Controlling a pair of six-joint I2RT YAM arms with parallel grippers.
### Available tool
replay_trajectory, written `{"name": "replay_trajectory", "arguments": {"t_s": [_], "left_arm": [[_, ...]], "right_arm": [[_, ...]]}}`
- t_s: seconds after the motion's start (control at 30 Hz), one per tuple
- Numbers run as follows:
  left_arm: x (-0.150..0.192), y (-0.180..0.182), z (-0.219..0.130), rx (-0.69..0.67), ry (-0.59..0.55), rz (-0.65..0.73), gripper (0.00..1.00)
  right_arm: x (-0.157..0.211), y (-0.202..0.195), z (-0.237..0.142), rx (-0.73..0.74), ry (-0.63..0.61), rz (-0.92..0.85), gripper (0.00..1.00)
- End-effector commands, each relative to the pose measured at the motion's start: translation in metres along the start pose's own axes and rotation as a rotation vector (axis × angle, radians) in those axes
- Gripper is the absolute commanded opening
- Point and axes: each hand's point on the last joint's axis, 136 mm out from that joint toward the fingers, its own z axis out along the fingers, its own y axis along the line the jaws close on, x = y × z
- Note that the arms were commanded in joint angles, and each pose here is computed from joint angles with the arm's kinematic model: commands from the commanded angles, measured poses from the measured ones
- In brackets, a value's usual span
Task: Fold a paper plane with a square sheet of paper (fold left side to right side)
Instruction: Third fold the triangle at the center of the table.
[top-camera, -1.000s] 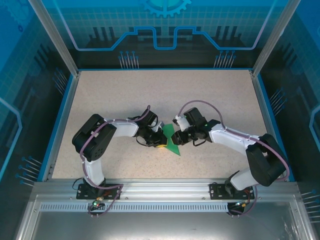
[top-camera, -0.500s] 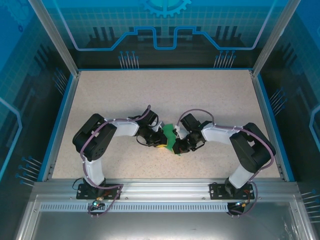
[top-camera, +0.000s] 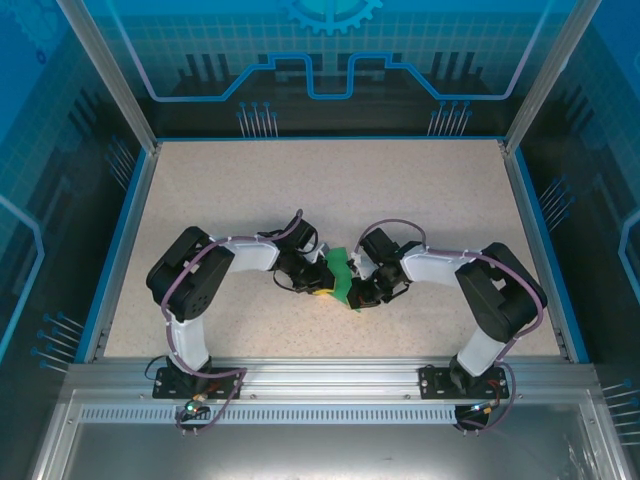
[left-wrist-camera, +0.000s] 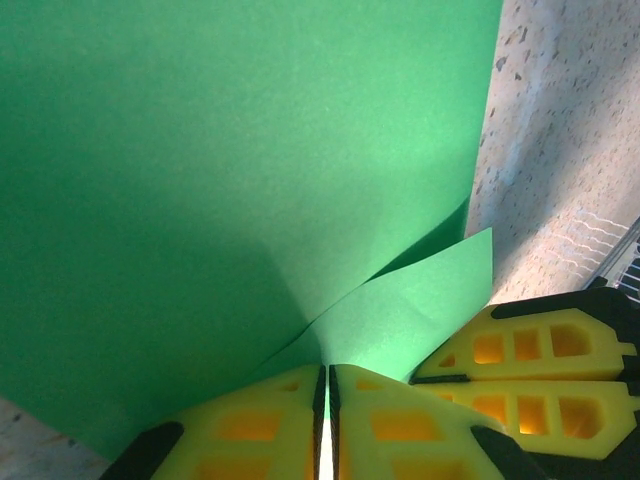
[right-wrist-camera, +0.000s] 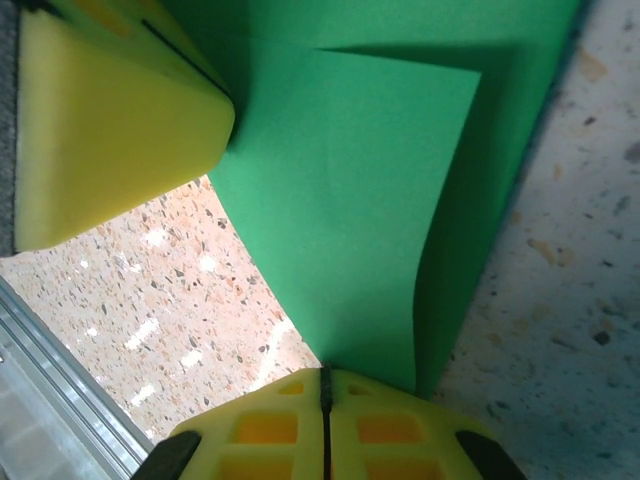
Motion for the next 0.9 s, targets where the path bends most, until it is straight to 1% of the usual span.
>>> {"name": "replay_trajectory", "arguments": {"t_s": [0.0, 0.27, 0.37, 0.43, 0.6, 0.73, 0.87], "left_arm": [[0.006, 0.045, 0.010, -0.167, 0.014, -0.058, 0.14], [0.004, 0.047, 0.011, -0.179, 0.017, -0.060, 0.14], [0.003, 0.046, 0.011, -0.176, 0.014, -0.056, 0.14], [0.003, 0.045, 0.011, -0.172, 0.014, -0.054, 0.14], [-0.001, 0.038, 0.009, -0.156, 0.007, -0.046, 0.14], [-0.003, 0.033, 0.007, -0.145, 0.002, -0.040, 0.14], [-0.004, 0.030, 0.005, -0.141, -0.002, -0.039, 0.14]], "right_arm": [[0.028, -0.019, 0.004, 0.061, 0.074, 0.084, 0.07], [0.054, -0.028, -0.003, 0.075, 0.097, 0.138, 0.07], [0.057, -0.026, -0.012, 0.071, 0.081, 0.135, 0.06], [0.051, -0.018, -0.020, 0.055, 0.048, 0.113, 0.04], [0.020, 0.010, -0.037, -0.024, -0.065, 0.053, 0.01], [0.000, 0.019, -0.031, -0.041, -0.075, 0.034, 0.00], [-0.011, 0.006, -0.019, 0.018, -0.070, 0.054, 0.00]]}}
